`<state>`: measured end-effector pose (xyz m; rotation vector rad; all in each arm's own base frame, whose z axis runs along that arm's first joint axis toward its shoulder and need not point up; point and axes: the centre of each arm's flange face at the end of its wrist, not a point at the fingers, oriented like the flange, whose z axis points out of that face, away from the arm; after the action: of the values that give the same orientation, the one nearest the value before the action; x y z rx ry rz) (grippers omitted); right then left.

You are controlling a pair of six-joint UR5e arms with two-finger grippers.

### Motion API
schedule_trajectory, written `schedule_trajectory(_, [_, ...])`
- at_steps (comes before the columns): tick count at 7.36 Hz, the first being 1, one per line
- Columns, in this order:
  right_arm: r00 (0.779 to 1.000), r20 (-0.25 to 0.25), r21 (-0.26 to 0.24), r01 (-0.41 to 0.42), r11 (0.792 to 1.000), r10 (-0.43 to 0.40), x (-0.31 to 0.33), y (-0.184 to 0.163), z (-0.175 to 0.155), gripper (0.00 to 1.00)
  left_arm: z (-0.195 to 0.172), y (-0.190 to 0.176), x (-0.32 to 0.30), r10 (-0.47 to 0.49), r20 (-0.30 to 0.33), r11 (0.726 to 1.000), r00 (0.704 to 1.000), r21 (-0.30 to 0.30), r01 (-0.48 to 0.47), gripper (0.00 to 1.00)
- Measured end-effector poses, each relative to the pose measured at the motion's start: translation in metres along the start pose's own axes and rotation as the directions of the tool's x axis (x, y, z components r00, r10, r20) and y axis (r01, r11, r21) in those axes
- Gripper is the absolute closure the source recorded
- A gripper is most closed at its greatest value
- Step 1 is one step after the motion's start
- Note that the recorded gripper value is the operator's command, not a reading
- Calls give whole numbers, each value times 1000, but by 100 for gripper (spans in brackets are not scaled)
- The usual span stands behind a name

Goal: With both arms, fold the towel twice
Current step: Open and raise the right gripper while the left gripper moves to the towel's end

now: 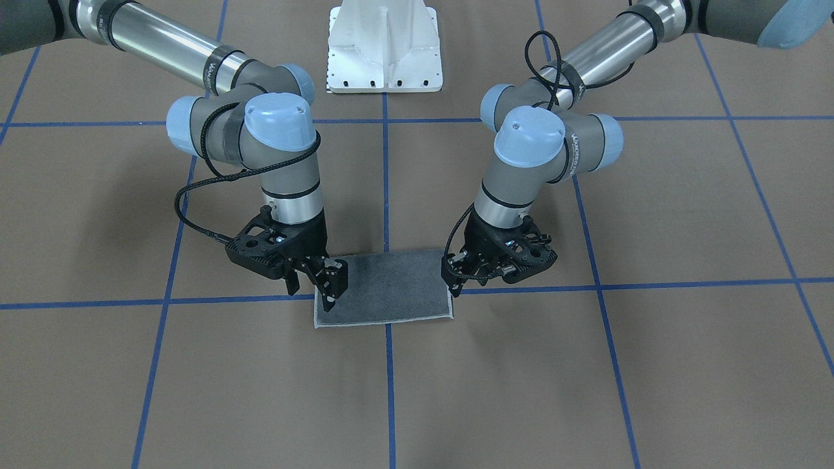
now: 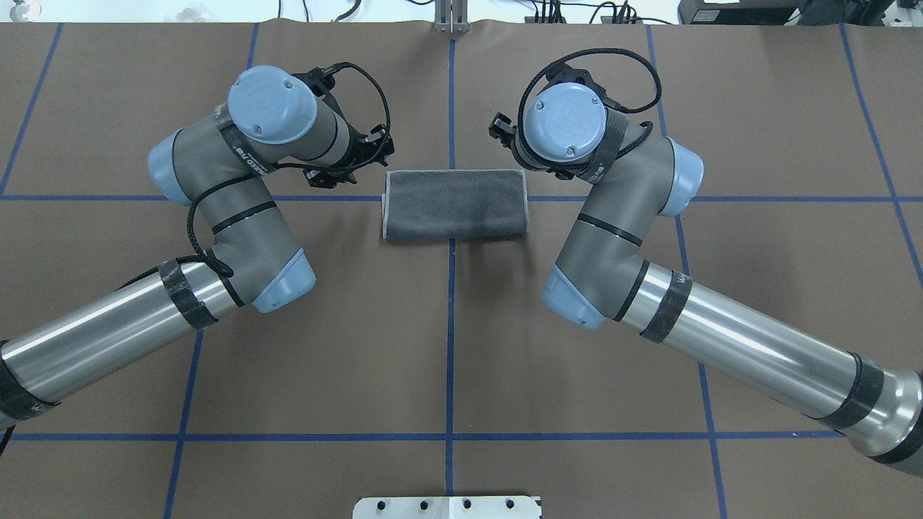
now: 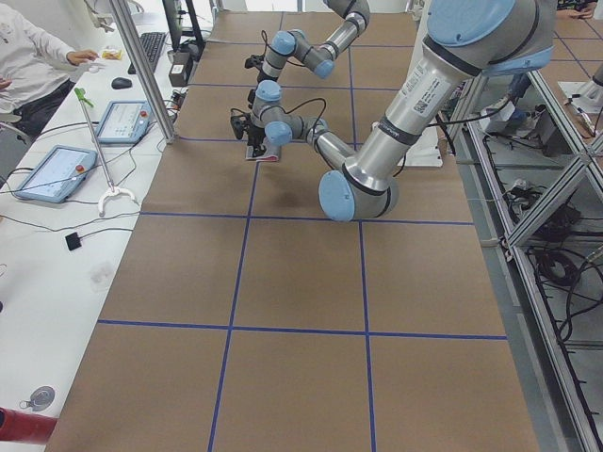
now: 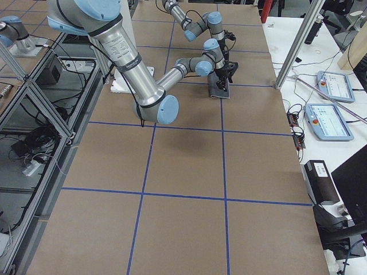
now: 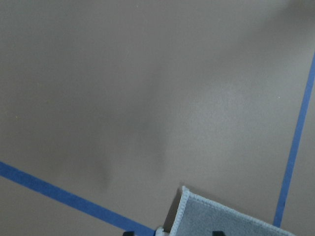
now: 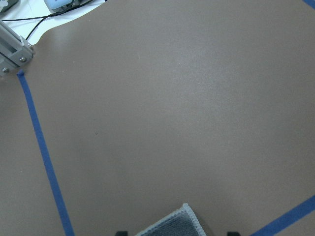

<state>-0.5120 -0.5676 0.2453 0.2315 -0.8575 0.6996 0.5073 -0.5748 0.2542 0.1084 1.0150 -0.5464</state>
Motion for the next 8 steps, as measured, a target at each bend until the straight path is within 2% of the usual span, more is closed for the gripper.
schedule_trajectory(1, [1000, -1, -7, 23, 1000, -23, 1, -8, -1, 1, -3, 1, 4, 15, -13, 1000, 1000, -3, -15, 8])
schedule_trajectory(2, [998, -4, -11, 57, 998, -57, 3, -16, -1, 1, -4, 4, 6, 31, -28, 999, 999, -7, -31, 1])
schedule_trajectory(4, [989, -9, -39, 144, 989, -145, 11, -37, -2, 1, -3, 12, 5, 64, -46, 997, 997, -36, -66, 1])
schedule_trajectory(5, [978, -11, -64, 206, 976, -207, 20, -53, -2, 1, -1, 15, 2, 70, -49, 995, 996, -63, -74, 1])
schedule_trajectory(6, [960, -13, -92, 276, 957, -278, 34, -73, -1, 1, 6, 21, -9, 78, -57, 993, 995, -81, -82, 1])
schedule_trajectory(8, [920, 8, -164, 389, 907, -393, 67, -121, -4, 1, 19, 34, -27, 92, -73, 990, 993, -104, -100, 14])
